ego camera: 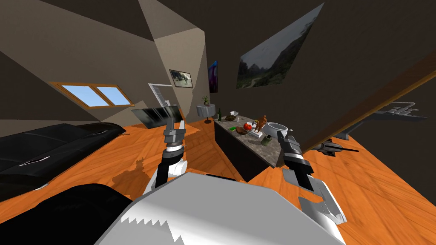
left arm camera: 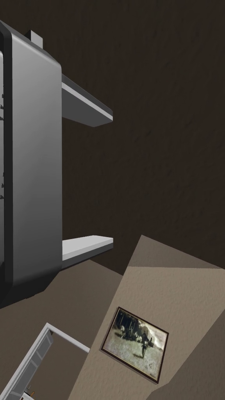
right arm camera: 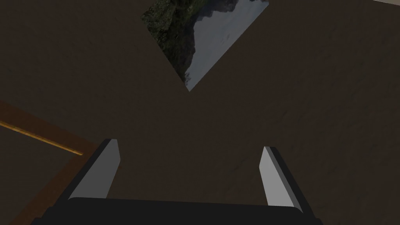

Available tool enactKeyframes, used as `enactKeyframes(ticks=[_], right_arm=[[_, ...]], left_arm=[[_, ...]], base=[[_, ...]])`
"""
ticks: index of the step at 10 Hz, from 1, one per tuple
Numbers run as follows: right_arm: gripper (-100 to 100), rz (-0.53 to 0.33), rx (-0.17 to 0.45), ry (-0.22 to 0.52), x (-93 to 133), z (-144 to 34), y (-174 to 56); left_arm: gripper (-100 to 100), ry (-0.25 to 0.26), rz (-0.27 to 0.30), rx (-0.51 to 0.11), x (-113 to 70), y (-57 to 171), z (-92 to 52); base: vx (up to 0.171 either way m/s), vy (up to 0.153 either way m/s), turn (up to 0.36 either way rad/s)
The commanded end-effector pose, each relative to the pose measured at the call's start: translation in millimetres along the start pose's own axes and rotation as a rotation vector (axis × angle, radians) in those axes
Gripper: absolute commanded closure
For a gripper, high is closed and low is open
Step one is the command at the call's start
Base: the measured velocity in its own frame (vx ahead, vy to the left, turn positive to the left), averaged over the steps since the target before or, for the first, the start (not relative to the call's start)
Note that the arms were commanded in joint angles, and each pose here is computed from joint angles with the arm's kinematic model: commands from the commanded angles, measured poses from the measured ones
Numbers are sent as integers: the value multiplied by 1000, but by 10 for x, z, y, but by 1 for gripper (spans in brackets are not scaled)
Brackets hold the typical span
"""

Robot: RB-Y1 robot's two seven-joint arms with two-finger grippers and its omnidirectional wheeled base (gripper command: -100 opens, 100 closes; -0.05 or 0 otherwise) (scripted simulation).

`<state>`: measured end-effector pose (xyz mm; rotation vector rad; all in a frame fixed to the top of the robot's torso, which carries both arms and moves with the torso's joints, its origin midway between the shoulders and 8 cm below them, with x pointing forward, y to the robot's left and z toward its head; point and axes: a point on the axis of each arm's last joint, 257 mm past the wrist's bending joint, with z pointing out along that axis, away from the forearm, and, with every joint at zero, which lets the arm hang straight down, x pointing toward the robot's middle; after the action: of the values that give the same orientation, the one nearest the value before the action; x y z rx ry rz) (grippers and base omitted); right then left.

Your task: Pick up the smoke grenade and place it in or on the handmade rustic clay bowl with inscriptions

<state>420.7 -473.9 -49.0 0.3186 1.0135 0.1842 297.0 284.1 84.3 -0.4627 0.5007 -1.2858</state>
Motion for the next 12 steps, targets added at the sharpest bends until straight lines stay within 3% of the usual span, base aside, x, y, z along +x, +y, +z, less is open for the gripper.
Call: enactKeyframes(ticks=[1, 2, 3, 4, 5, 6, 7, 8, 11, 12], right_arm=[[-100, -87, 44, 3, -24, 3, -217], [-100, -98, 44, 3, -24, 3, -217], [-100, -166, 83, 8, -44, -11, -419], [-100, -175, 83, 8, -44, -11, -419], [-100, -236, 124, 15, -60, -38, -616], [-100, -246, 124, 15, -60, -38, -616], [-100, -303, 166, 24, -70, -76, -807], [-100, -312, 166, 24, -70, -76, -807], [-100, -421, 251, 50, -60, -196, -1166], [-100, -427, 250, 51, -60, -196, -1166]], left_arm=[[0, 0, 0, 0, 0, 0, 0], [0, 0, 0, 0, 0, 0, 0], [0, 0, 0, 0, 0, 0, 0], [0, 0, 0, 0, 0, 0, 0], [0, 0, 0, 0, 0, 0, 0], [0, 0, 0, 0, 0, 0, 0], [0, 0, 0, 0, 0, 0, 0], [0, 0, 0, 0, 0, 0, 0], [0, 0, 0, 0, 0, 0, 0], [0, 0, 0, 0, 0, 0, 0]], base=[[25, 95, -21], [34, 92, -18], [59, 99, -25], [44, 77, -19], [54, 95, -14], [37, 90, -15], [50, 107, -22], [39, 89, -17], [48, 91, -19], [45, 76, -18]])
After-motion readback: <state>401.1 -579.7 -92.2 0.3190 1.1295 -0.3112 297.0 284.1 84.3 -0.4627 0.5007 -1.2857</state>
